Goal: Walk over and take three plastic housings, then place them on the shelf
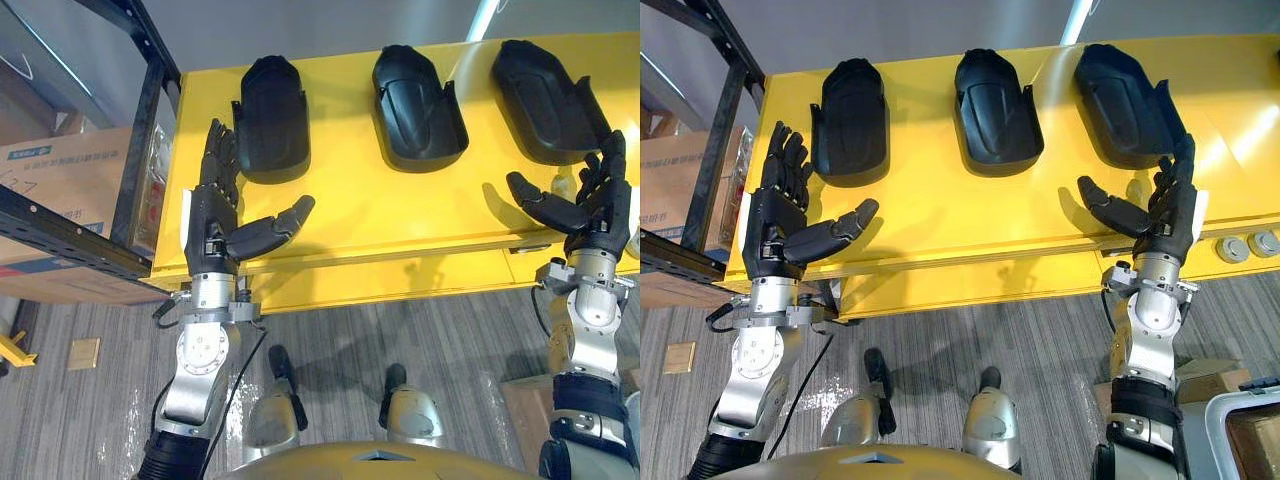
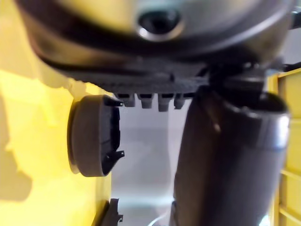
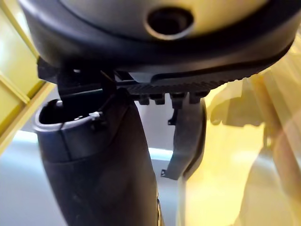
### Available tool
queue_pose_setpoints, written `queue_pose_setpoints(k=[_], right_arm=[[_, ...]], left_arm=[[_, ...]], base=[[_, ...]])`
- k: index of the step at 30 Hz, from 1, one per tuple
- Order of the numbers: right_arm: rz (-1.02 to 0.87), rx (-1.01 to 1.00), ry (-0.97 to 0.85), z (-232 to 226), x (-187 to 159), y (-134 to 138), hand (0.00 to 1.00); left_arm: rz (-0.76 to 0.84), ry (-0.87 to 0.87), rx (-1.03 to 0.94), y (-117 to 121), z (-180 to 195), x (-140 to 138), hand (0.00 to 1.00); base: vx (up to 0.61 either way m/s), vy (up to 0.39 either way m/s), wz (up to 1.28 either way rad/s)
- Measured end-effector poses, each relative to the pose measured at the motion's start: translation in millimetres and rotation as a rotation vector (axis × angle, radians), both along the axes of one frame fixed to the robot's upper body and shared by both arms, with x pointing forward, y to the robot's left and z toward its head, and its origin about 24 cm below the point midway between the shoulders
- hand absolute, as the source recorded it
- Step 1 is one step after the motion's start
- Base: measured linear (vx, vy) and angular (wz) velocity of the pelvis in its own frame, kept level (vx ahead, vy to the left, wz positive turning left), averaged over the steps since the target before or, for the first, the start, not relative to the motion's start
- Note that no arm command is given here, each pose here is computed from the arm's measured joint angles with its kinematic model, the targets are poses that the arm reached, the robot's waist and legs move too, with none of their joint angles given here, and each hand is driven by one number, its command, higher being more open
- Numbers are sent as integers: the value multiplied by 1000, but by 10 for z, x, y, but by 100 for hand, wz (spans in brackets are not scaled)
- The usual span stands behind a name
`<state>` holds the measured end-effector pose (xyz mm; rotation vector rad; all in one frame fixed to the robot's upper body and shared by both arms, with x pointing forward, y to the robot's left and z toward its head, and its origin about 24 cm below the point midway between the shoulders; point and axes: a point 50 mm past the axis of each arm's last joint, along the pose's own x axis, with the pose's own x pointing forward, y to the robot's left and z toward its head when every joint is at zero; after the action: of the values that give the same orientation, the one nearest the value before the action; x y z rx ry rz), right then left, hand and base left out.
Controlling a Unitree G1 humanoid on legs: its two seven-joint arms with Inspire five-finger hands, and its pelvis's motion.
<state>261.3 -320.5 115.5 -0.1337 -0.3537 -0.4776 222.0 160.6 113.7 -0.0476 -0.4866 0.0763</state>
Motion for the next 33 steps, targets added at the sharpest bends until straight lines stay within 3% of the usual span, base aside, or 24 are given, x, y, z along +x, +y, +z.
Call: queue_pose_setpoints(k=[27, 33], right_arm=[[-26, -44, -24, 194, 94, -141, 100], [-45, -93, -150, 261, -274, 137, 100]], left_arm=[[2, -13, 20, 30, 33, 17, 100], [-1, -10, -14, -25, 8, -1, 100]], base=[[-2, 0, 0], [1, 0, -1]])
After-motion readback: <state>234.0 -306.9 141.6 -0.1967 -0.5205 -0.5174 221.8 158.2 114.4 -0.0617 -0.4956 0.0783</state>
